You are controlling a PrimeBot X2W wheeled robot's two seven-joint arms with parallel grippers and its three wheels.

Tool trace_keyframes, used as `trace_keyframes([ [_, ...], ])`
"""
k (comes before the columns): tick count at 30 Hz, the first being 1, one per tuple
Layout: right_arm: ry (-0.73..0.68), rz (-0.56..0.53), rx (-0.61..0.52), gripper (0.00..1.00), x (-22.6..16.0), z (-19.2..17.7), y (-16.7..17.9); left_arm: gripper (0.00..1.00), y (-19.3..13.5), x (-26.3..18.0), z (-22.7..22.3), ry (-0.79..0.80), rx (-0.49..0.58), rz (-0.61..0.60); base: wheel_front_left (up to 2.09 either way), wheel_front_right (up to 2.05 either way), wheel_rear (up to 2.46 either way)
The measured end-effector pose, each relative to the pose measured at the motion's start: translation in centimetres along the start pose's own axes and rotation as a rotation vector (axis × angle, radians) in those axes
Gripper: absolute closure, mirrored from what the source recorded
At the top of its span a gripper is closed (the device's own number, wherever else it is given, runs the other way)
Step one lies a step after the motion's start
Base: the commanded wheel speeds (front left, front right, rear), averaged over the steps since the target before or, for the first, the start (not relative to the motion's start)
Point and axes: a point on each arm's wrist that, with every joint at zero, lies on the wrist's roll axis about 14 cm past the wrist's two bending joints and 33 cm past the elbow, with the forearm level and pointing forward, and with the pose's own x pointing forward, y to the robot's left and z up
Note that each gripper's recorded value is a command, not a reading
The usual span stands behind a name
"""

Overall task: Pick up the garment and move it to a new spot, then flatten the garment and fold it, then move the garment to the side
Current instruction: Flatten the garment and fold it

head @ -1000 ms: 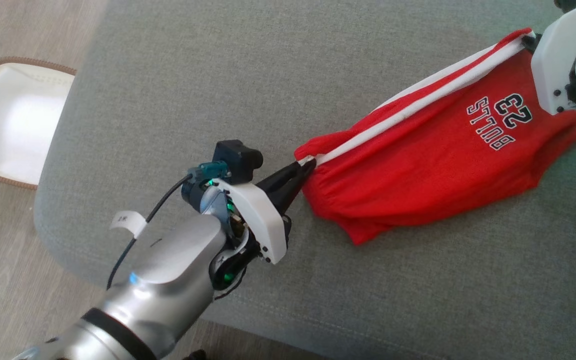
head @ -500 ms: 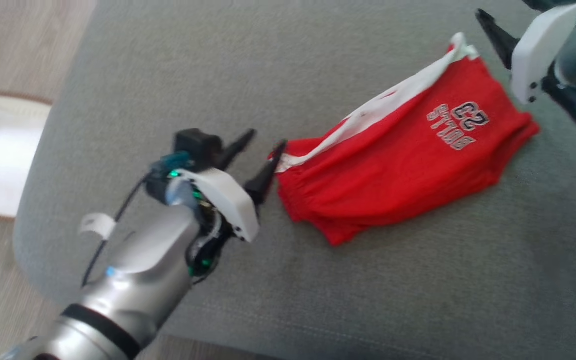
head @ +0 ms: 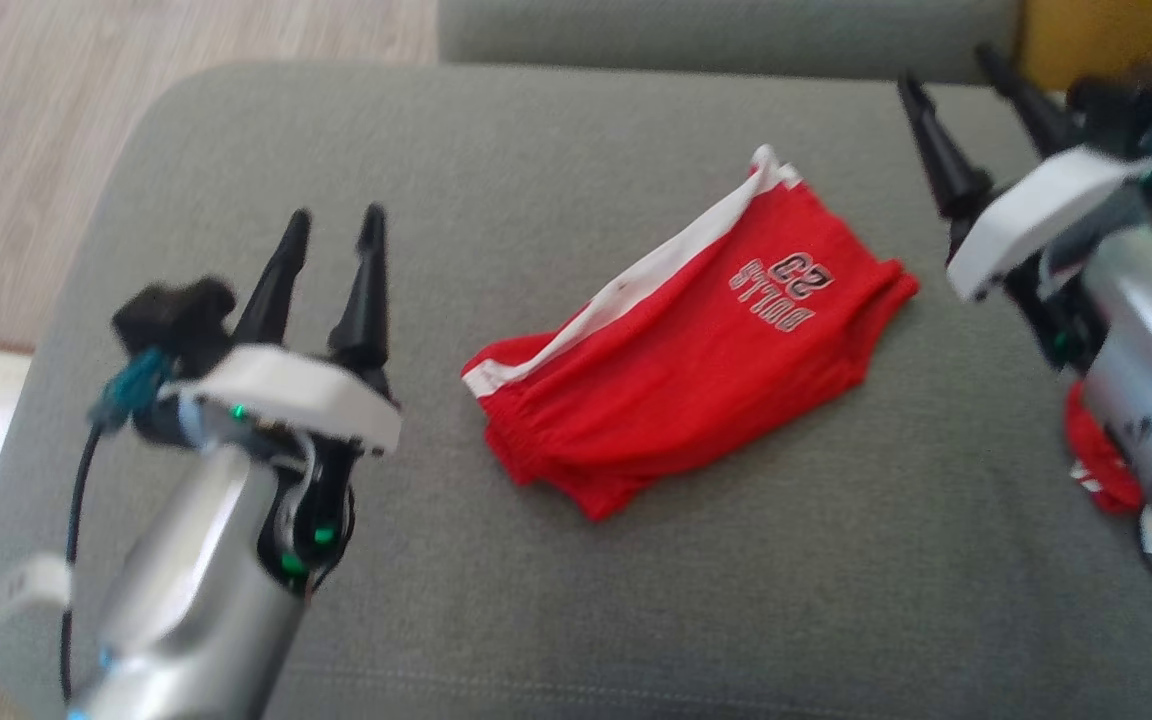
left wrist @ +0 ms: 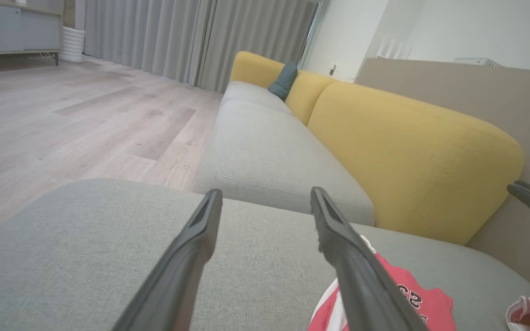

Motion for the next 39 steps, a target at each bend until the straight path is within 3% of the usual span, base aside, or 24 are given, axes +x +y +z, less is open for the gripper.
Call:
trace_keyframes([
  [4,-0.028,-0.020,0.019,0.00,-2.6,0.0,0.4,0.00,-0.3,-1.7,0.8,-0.057,-0.036,0.035,0.00,0.00,0.00],
  [8,-0.053,-0.057,0.029,0.00,-5.4,-0.8,0.4,0.00,-0.9,-3.8,-0.1,-0.051,-0.008,0.030,0.00,0.00,0.00],
  [21,-0.028,-0.213,0.145,0.00,-13.5,-7.6,3.4,0.00,-2.8,-8.4,-3.5,0.019,0.028,-0.010,0.00,0.00,0.00],
  [31,-0.010,-0.213,0.147,0.00,-12.8,-7.2,4.4,0.00,-2.3,-8.8,-3.9,0.031,0.034,-0.019,0.00,0.00,0.00],
  [39,0.148,-0.260,0.425,0.00,-11.1,-11.1,4.3,0.00,-1.1,-8.6,-4.6,0.056,0.039,0.020,0.00,0.00,0.00],
])
